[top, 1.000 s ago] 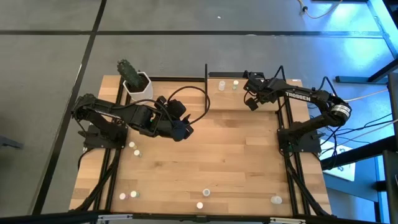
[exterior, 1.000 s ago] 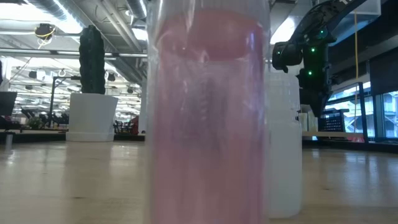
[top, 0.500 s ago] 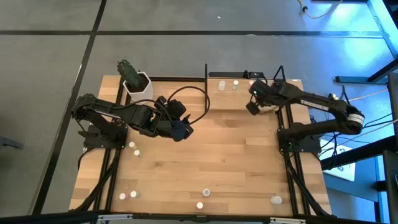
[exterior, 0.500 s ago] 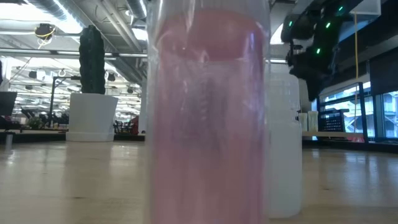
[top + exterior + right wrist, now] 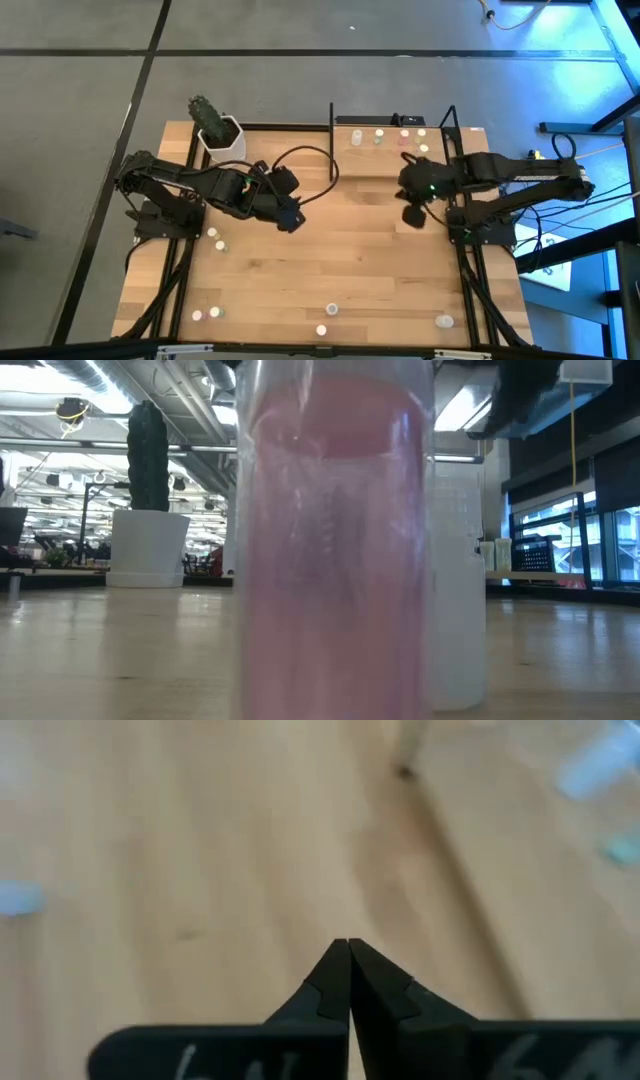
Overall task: Pick and place medicine bottles onto shelf by color
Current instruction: Put the left transparent pill bottle on the shelf aligned with the other transparent pill bottle
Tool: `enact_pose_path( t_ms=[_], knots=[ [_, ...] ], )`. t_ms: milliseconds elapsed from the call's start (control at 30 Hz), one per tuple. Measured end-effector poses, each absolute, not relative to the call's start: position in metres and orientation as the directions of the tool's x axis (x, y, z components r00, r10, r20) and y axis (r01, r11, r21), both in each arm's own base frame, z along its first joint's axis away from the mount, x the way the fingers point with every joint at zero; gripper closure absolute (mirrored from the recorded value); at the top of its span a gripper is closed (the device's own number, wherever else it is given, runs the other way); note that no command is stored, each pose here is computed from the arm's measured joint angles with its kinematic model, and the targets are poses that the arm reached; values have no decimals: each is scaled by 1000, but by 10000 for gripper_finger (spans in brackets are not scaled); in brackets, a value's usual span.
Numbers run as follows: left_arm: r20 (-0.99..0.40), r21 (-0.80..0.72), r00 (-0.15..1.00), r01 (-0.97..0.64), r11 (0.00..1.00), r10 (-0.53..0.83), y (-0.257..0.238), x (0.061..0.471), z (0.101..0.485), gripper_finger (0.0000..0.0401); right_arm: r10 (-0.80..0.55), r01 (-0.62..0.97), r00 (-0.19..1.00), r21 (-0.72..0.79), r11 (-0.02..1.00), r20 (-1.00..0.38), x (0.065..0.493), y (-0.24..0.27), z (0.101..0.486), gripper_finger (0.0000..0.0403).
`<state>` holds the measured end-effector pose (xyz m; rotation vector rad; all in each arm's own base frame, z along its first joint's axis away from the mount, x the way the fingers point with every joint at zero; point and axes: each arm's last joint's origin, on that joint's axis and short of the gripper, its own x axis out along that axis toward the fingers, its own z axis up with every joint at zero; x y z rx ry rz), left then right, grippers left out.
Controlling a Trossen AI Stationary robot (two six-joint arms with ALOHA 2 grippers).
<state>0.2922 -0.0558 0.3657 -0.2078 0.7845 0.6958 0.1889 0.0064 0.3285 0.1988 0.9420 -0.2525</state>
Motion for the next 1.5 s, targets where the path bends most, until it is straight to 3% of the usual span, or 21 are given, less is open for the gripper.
enact_pose_path(
  t_ms=[200, 367, 900, 1267, 1500],
  knots=[
    [-797, 78, 461, -563, 823, 391, -70, 283, 361, 181, 35, 105, 670, 142, 984, -742, 187, 39, 362, 398],
    [-846, 59, 433, -504, 862, 311, -89, 273, 358, 181, 115, 22, 693, 180, 983, -712, 186, 59, 374, 398],
    [-856, -4, 460, -464, 886, 237, -144, 243, 357, 181, 99, 186, 622, 269, 945, -777, 204, 64, 358, 398],
    [-859, -173, 480, -603, 779, 180, -169, 227, 357, 181, 97, 204, 598, 268, 942, -796, 214, 63, 351, 376],
    [-855, -223, 494, -630, 744, 161, -173, 225, 357, 181, 163, 100, 580, 268, 958, -798, 213, 67, 351, 340]
  ],
)
